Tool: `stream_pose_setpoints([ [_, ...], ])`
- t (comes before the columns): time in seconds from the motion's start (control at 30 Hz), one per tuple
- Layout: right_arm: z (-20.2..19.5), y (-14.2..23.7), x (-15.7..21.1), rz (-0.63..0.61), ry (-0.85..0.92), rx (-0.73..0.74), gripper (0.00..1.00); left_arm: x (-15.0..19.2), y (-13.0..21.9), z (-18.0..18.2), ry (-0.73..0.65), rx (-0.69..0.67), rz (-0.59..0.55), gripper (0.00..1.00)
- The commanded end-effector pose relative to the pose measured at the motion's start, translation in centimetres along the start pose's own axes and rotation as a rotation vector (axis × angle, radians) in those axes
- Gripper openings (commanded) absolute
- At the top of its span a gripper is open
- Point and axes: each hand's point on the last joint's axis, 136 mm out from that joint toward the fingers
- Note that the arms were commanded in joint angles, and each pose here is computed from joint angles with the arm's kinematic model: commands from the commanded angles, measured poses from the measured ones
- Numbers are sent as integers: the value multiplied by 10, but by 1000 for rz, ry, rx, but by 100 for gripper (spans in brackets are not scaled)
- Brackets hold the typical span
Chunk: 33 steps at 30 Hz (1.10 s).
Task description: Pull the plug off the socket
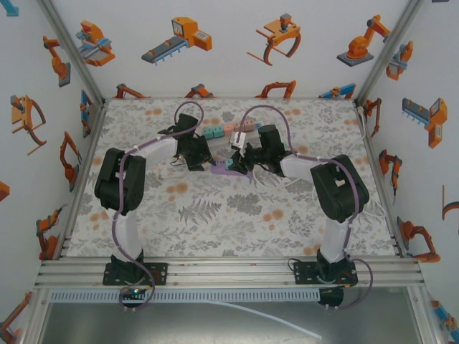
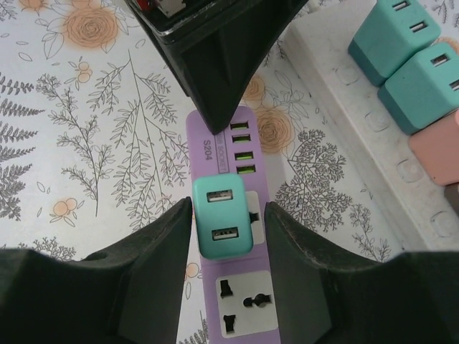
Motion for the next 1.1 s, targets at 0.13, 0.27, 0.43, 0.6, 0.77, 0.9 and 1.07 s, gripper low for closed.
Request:
stream_pose_setpoints([
  [0.13, 6, -6, -1, 6, 4, -50, 43, 23, -13, 17, 21, -75, 84, 48],
  [0.27, 8, -6, -2, 15, 2, -69, 40, 26, -12, 20, 16, -96, 91, 47],
  [0.43, 7, -7, 1, 27, 7, -68, 34, 25, -10, 20, 16, -102, 87, 46],
  [0.6, 10, -5, -6, 14, 14, -83, 27, 29, -13, 25, 29, -120, 100, 46],
  [0.77, 12, -1, -9, 26, 31, -96, 24, 36, -18, 32, 56, -142, 123, 46],
  [0.9, 16, 3, -17, 10, 28, -132, 21, 41, -19, 41, 75, -175, 126, 45],
  [1.07, 16, 6, -27, -15, 41, -141, 18, 42, -18, 42, 75, -180, 124, 44],
])
Point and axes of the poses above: each hand's point on the last joint's axis, 136 mm out from that joint toward the fingers, its own y axis back along the fingers, its own z axis along the line the jaws close on, x = y × z, and after that the axes turned 11 degrees about -y, right-handed
